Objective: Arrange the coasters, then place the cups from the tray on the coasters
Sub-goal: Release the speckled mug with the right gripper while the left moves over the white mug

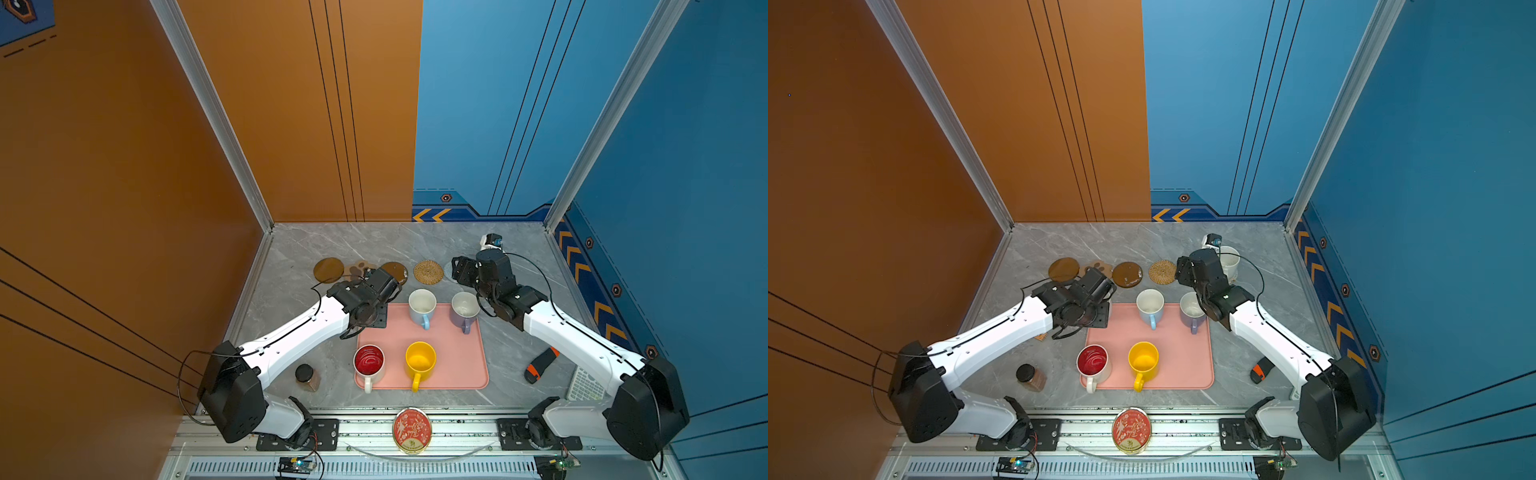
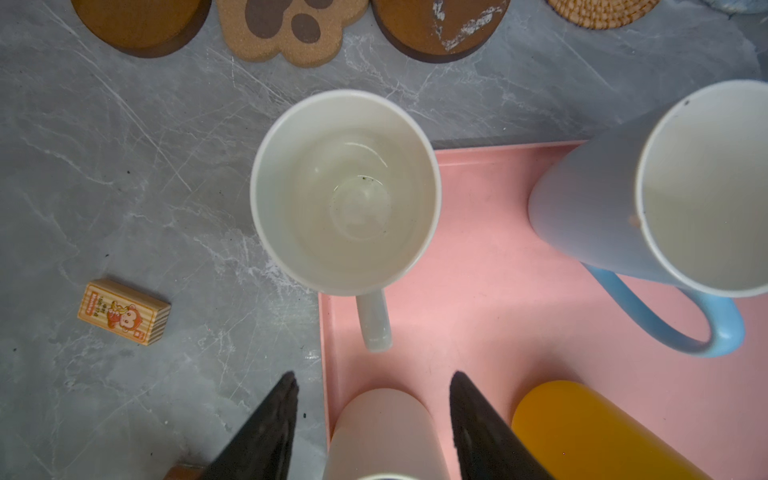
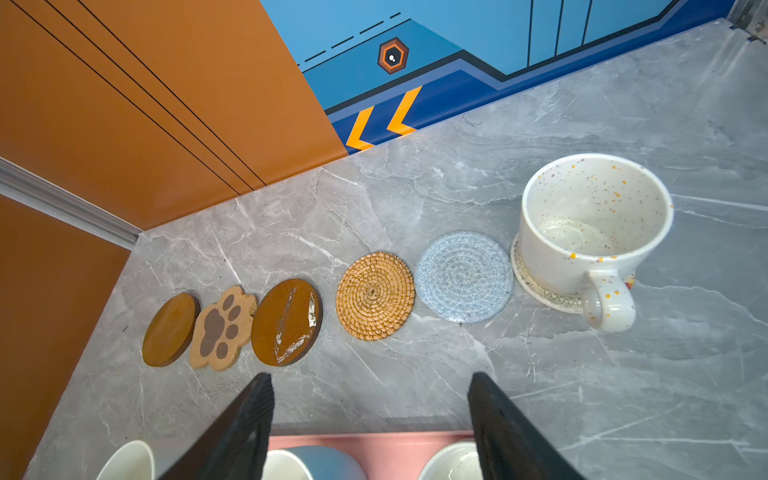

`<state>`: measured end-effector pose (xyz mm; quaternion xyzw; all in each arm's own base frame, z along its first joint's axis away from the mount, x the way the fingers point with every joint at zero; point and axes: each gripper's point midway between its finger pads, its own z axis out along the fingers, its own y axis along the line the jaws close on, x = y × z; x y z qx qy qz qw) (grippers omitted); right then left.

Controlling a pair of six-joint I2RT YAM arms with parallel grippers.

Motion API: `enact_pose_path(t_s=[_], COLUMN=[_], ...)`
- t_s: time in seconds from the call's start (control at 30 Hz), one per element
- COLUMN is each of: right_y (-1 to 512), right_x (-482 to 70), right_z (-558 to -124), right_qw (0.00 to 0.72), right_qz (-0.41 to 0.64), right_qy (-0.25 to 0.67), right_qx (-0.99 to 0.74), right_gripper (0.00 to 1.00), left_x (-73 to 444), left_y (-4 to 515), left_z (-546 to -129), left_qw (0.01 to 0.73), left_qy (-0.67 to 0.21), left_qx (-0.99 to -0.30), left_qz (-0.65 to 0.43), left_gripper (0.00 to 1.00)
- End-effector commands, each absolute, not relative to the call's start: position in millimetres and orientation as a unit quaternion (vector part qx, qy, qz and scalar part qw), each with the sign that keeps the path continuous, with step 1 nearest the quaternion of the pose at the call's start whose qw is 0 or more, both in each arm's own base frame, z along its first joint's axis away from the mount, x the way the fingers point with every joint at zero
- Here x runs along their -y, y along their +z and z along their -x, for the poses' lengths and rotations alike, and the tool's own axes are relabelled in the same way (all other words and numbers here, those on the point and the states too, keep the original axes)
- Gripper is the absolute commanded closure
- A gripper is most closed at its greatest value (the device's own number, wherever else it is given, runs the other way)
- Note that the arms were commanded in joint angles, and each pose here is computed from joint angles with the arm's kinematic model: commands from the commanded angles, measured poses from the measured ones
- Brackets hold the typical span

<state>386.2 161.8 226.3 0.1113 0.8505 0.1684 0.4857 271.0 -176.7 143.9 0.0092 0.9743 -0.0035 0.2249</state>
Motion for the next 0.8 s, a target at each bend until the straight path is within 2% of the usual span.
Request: enact_pose_path(t_s=[0.0, 0.23, 0.4, 0.77], right_y=[224.1, 216.8, 216.9, 212.5], right_x=[-167.6, -168.2, -167.6, -162.6], right_z=[-387.1, -387.4, -386.5, -386.5], right_qw=[0.483, 0.476, 0.475, 0.474], right_qz=[-0.114, -0.114, -0.114, -0.12], right_qy=[0.193, 0.195, 0.196, 0.189], right_qx=[-0.846, -0.85, -0.85, -0.852], right_gripper=[0.28, 0.28, 0.28, 0.28], left_x=[169.4, 172.5, 180.4, 175.6], left_y=[141.5, 128.2, 117.0, 101.7], left_z=[-271.4, -274.1, -276.9, -285.5], left_qw=[0.23, 0.231, 0.228, 0.218], left_qy=[0.022, 0.012, -0.027, -0.01], left_qx=[-0.973, -0.973, -0.972, -0.975], left_qz=[0.015, 0.029, 0.042, 0.047], left_gripper=[0.4, 0.41, 0.42, 0.45])
